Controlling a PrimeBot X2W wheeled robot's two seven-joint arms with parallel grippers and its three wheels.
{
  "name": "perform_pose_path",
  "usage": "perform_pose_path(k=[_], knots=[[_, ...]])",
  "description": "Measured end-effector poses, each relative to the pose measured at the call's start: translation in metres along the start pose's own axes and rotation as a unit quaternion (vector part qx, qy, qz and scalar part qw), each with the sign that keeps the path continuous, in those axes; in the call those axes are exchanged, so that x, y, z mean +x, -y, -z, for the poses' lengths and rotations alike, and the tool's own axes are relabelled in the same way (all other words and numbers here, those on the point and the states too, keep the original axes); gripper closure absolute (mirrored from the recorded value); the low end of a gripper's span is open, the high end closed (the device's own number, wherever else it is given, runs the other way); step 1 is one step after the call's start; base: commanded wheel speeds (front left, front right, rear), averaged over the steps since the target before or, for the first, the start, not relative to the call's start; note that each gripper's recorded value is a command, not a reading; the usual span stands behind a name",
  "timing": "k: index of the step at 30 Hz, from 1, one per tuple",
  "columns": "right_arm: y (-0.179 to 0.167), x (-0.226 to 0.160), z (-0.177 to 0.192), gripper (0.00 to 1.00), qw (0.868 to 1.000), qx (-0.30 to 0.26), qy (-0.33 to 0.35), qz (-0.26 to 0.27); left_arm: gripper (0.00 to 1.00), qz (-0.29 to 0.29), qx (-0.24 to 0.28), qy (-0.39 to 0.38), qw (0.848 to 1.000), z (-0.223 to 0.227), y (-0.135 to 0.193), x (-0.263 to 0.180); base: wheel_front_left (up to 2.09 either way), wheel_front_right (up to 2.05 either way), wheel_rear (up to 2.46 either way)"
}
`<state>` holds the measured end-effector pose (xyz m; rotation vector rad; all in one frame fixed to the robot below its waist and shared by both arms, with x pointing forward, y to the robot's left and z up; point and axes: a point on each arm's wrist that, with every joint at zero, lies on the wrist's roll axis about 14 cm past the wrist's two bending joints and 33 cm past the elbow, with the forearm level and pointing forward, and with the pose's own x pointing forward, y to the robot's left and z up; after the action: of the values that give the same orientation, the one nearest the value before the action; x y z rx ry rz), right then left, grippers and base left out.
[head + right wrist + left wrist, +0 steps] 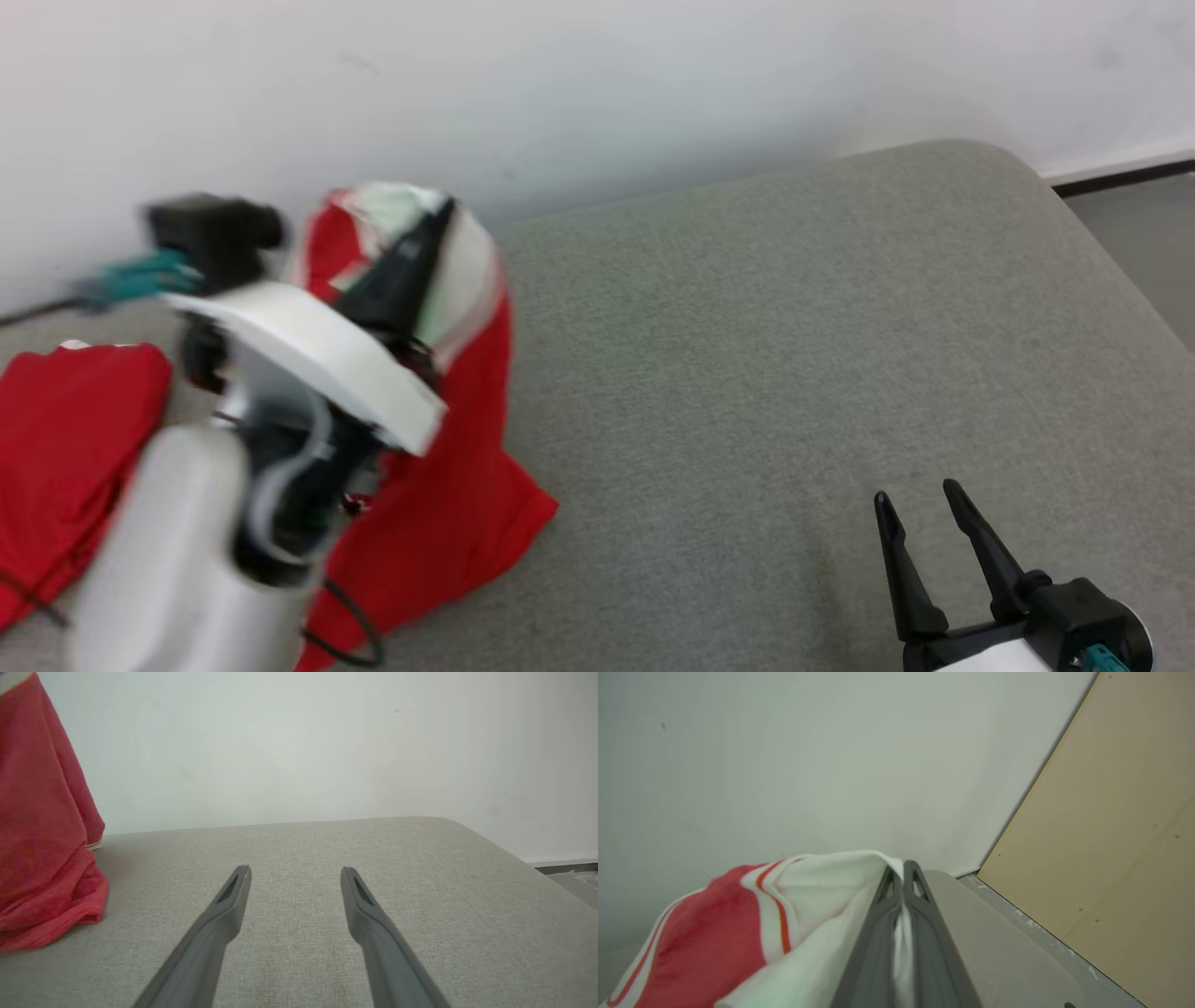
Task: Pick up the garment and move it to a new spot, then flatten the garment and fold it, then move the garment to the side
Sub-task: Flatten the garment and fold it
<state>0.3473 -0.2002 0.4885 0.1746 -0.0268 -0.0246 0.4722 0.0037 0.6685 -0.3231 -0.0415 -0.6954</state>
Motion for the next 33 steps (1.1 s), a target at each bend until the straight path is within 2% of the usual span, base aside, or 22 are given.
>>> perform_pose_path(k=[4, 8, 17, 22, 25, 26, 27, 28, 31, 33], knots=[[0.007, 0.0, 0.001, 0.0, 1.0, 0.001, -0.003, 0.012, 1.0, 0.055, -0.046, -0.058, 0.996, 0.056, 0.042, 0.017, 0.0, 0.0, 0.0], [0.015, 0.0, 0.002, 0.0, 1.0, 0.005, -0.005, 0.026, 1.0, 0.111, -0.078, -0.121, 0.983, 0.112, 0.087, 0.027, 0.0, 0.0, 0.0], [0.044, -0.009, 0.002, 0.0, 0.997, 0.017, -0.01, 0.076, 1.0, 0.195, -0.08, -0.235, 0.949, 0.207, 0.149, 0.036, 0.0, 0.0, 0.0], [0.061, -0.021, 0.007, 0.0, 0.993, 0.02, -0.022, 0.111, 1.0, 0.23, -0.077, -0.266, 0.933, 0.238, 0.173, 0.038, 0.0, 0.0, 0.0], [0.069, -0.026, 0.01, 0.0, 0.991, 0.021, -0.028, 0.126, 1.0, 0.245, -0.074, -0.265, 0.93, 0.248, 0.184, 0.041, 0.0, 0.0, 0.0], [0.07, -0.028, 0.011, 0.0, 0.991, 0.02, -0.031, 0.129, 0.82, 0.252, -0.073, -0.264, 0.928, 0.25, 0.189, 0.041, 0.0, 0.0, 0.0], [0.071, -0.029, 0.012, 0.0, 0.991, 0.019, -0.033, 0.132, 0.54, 0.261, -0.072, -0.264, 0.926, 0.253, 0.195, 0.039, 0.0, 0.0, 0.0], [0.073, -0.029, 0.013, 0.0, 0.99, 0.019, -0.034, 0.134, 0.0, 0.269, -0.07, -0.265, 0.923, 0.256, 0.2, 0.036, 0.0, 0.0, 0.0], [0.075, -0.029, 0.014, 0.0, 0.99, 0.02, -0.035, 0.138, 0.0, 0.291, -0.064, -0.27, 0.916, 0.261, 0.212, 0.024, 0.0, 0.0, 0.0], [0.074, -0.026, 0.014, 0.0, 0.99, 0.018, -0.036, 0.134, 0.0, 0.3, -0.078, -0.267, 0.913, 0.257, 0.22, 0.017, 0.0, 0.0, 0.0]])
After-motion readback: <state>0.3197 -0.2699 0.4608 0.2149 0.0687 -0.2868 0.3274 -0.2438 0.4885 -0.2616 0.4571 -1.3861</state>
